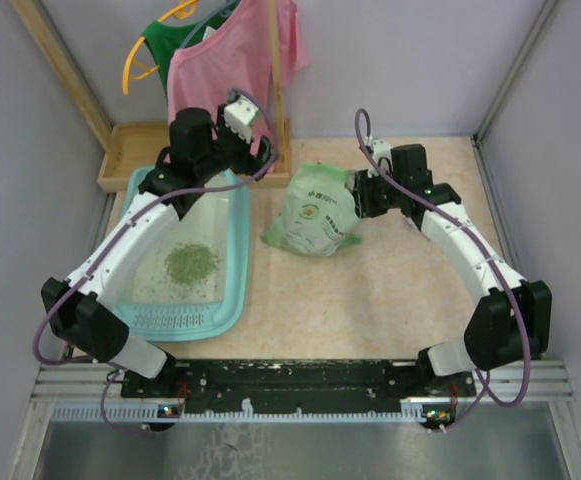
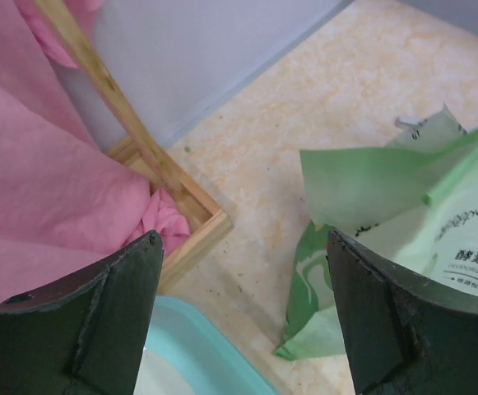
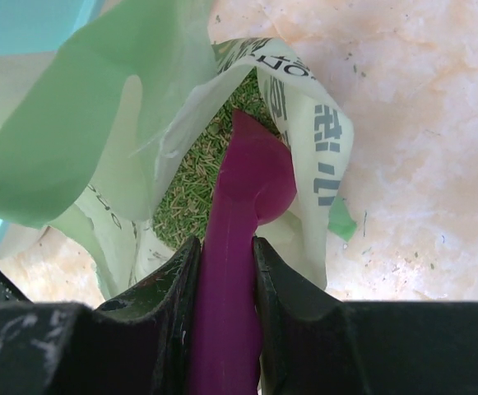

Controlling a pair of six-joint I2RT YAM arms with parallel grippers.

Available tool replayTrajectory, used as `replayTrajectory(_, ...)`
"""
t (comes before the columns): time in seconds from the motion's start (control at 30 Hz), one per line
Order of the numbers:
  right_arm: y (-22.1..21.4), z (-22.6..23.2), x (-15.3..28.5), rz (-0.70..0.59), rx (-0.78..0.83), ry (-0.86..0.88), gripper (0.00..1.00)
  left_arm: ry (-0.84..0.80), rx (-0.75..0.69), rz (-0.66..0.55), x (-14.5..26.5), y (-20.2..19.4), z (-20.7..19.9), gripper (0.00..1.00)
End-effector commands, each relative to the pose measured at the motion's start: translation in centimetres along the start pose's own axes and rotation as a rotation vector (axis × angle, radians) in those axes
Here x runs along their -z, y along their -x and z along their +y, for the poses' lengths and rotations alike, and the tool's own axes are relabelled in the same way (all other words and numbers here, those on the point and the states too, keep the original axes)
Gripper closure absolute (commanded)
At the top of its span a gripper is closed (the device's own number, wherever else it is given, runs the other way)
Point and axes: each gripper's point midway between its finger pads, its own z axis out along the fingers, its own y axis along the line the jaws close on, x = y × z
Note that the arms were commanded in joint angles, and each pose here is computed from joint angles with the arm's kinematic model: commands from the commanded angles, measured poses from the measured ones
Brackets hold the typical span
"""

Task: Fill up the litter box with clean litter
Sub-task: 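Scoop the cat litter from the cat litter bag.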

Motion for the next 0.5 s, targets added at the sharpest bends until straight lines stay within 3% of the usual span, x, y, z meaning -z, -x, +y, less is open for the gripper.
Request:
replayTrajectory(0.0, -3.7, 2.2, 0.6, 0.128, -0.04, 0.076, 1.0, -0.249, 0.067, -0.115, 0.3, 3.7, -1.3, 0.14)
replayTrajectory(0.2, -3.2, 2.1, 0.5, 0.131, -0.045, 0.079, 1.0, -0.485, 0.165, -0.12, 0.3, 3.5, -3.1, 0.19)
replayTrajectory(0.47, -3.2, 2.0, 0.1, 0.14, -0.054, 0.082, 1.0, -0.552, 0.173, -0.067, 0.3, 2.0, -4.5, 0.21)
